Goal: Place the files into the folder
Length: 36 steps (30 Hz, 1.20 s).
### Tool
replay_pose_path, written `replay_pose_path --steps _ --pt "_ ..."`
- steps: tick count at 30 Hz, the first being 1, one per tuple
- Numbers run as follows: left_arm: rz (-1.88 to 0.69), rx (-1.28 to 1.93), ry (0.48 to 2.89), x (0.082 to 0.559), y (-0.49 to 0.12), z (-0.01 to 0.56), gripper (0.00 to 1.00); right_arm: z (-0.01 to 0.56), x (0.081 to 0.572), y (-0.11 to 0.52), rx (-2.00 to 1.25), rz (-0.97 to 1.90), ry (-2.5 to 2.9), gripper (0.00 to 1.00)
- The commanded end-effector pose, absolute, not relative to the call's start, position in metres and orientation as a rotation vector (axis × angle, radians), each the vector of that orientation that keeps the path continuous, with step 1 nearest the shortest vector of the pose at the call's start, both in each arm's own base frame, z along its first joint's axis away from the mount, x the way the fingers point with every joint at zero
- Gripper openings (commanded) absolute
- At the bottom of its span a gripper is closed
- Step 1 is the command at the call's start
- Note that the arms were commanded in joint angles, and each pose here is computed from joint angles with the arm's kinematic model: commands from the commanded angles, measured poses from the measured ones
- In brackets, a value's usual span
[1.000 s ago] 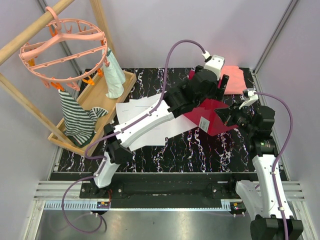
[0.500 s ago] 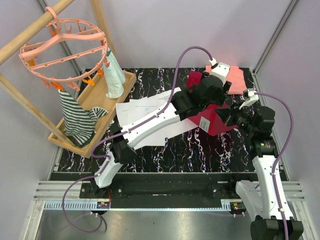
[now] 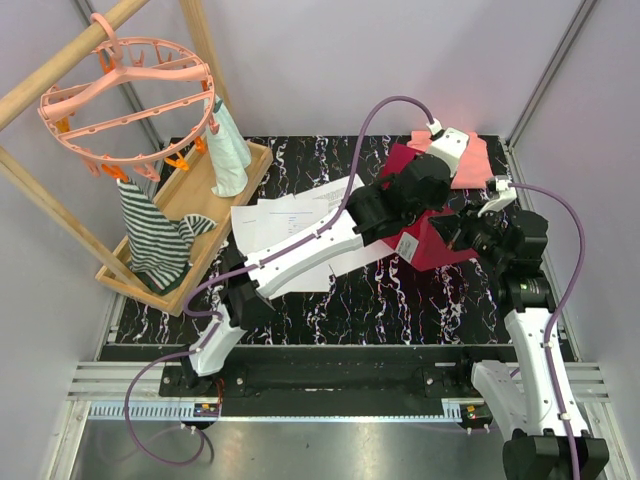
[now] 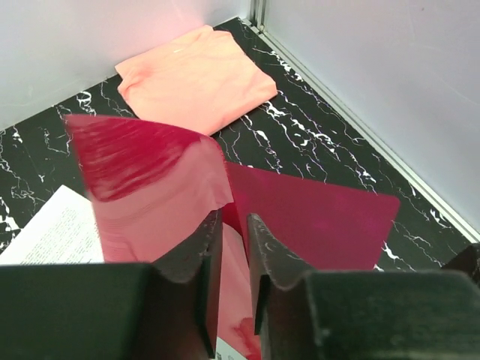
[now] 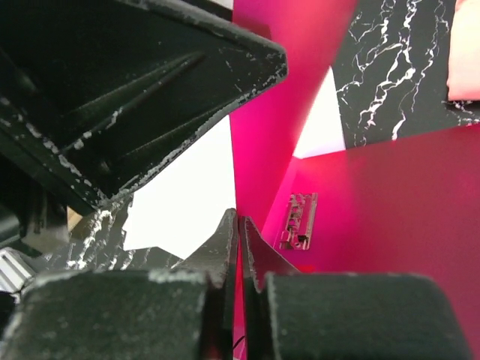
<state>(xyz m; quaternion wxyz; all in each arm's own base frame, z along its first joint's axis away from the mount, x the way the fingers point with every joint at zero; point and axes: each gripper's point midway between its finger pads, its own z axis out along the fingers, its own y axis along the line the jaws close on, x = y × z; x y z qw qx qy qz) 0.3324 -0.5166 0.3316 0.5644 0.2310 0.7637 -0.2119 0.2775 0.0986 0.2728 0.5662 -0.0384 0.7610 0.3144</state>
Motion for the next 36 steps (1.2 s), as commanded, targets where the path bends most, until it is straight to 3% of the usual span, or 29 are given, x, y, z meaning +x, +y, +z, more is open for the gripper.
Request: replay_pose_path --steps 1,3,4,7,13,14,16,27,36 --pt "-0.489 0.482 1.683 0.337 -0.510 0.371 0.18 0.302 0.285 0.093 0.001 0.731 1.730 0.11" --pt "-0.480 0.474 1.660 0.336 -0.506 0.378 0.15 0.304 0.287 0.089 0.057 0.729 1.729 0.17" --pt "-0.473 0.476 1.655 0.336 -0.505 0.378 0.13 0.308 0.287 0.087 0.108 0.737 1.728 0.29" --pt "-0.471 0.469 1.641 0.335 -0.500 0.386 0.08 0.312 0.289 0.070 0.281 0.682 1.751 0.51" --pt "-0.469 0.467 1.602 0.325 -0.488 0.411 0.04 0.329 0.284 0.051 0.418 0.587 1.801 0.79" --pt "-0.475 0.458 1.591 0.321 -0.483 0.420 0.03 0.319 0.282 0.038 0.493 0.514 1.838 0.89" --pt "-0.475 0.461 1.592 0.317 -0.478 0.421 0.01 0.316 0.286 0.024 0.602 0.441 1.867 0.99" --pt "-0.523 0.457 1.624 0.283 -0.441 0.411 0.00 0.322 0.353 0.050 0.810 0.671 2.052 1.00" --pt "-0.540 0.469 1.617 0.267 -0.439 0.398 0.00 0.317 0.355 0.053 0.889 0.699 2.081 0.99"
